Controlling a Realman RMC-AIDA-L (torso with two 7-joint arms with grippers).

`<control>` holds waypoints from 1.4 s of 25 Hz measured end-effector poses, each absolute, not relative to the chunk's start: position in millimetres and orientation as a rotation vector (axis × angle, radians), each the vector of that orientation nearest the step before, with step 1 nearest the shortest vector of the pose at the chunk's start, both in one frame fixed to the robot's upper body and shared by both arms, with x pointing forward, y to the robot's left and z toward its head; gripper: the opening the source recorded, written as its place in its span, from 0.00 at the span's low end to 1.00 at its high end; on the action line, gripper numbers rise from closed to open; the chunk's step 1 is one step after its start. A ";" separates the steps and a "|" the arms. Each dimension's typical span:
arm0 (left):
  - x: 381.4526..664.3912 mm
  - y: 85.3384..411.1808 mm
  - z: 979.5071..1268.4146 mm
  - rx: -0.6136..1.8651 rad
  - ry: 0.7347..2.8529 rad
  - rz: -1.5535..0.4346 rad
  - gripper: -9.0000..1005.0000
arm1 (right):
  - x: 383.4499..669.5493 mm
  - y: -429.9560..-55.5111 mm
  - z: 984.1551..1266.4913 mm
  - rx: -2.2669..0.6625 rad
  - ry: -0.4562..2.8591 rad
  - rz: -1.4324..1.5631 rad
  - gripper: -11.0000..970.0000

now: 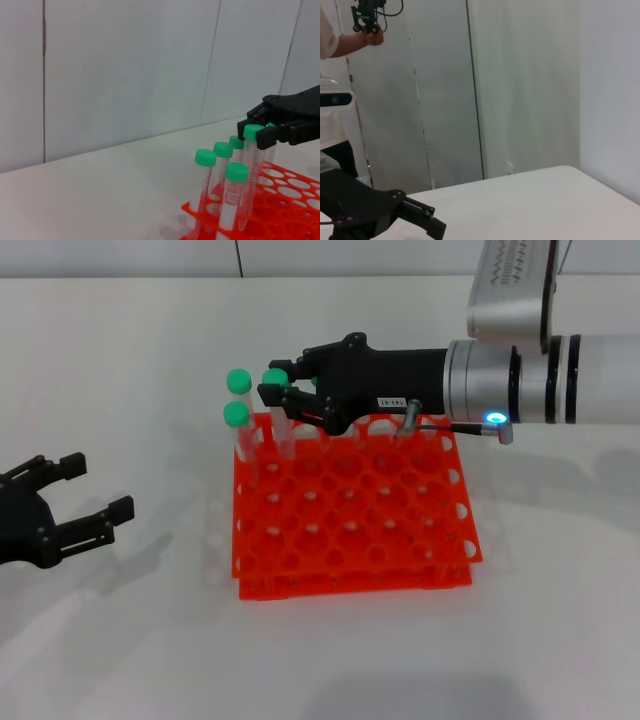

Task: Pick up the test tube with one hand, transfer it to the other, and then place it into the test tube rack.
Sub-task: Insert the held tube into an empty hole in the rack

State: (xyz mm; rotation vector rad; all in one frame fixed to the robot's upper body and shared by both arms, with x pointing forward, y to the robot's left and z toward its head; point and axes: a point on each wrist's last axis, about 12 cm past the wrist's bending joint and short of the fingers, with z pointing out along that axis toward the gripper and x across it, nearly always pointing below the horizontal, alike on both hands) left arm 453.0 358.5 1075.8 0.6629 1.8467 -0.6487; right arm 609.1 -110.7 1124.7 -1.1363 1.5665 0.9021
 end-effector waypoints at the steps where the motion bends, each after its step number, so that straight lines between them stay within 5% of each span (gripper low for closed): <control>1: 453.0 358.4 1075.6 0.662 1.847 -0.650 0.86 | 609.0 -110.6 1124.4 -1.139 1.567 0.900 0.43; 27: 453.7 357.7 1075.1 0.661 1.847 -0.654 0.86 | 605.9 -106.4 1121.5 -1.172 1.559 0.881 0.45; 35: 455.9 357.3 1077.4 0.668 1.838 -0.651 0.86 | 595.4 -114.2 1126.2 -1.178 1.509 0.932 0.63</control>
